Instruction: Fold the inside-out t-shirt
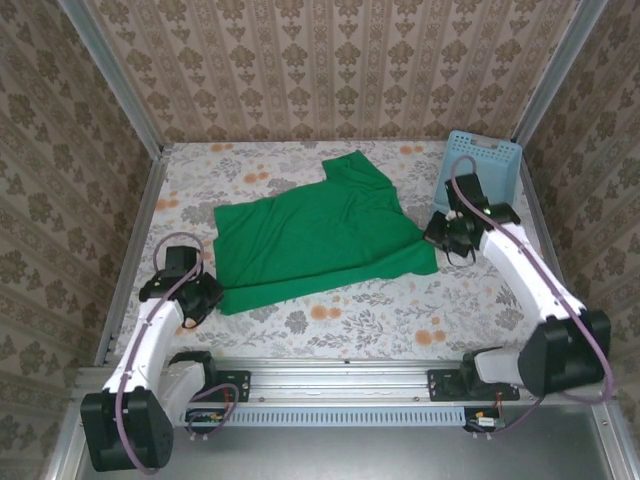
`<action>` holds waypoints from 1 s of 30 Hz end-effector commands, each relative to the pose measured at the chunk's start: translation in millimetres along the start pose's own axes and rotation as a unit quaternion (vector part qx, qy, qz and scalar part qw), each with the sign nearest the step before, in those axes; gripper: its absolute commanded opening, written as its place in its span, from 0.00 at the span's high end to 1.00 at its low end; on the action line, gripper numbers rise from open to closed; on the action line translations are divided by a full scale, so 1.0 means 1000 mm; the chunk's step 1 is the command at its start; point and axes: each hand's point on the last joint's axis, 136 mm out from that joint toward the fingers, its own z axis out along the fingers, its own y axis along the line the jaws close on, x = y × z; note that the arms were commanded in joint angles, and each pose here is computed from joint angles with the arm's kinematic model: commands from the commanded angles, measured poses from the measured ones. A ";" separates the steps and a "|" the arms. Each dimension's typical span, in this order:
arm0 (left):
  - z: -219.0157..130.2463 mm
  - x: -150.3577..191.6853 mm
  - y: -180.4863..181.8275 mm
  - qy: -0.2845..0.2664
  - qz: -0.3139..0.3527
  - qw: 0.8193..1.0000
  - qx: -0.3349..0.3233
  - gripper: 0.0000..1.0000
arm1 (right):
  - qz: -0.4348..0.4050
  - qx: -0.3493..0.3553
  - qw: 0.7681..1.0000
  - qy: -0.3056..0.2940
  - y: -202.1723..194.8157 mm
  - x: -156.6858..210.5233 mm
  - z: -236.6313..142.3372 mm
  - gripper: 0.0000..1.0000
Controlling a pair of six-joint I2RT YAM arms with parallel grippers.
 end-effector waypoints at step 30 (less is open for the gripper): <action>-0.022 -0.069 -0.064 -0.066 0.143 0.988 -0.002 0.35 | -0.130 0.042 0.991 -0.014 0.056 -0.051 0.045 0.45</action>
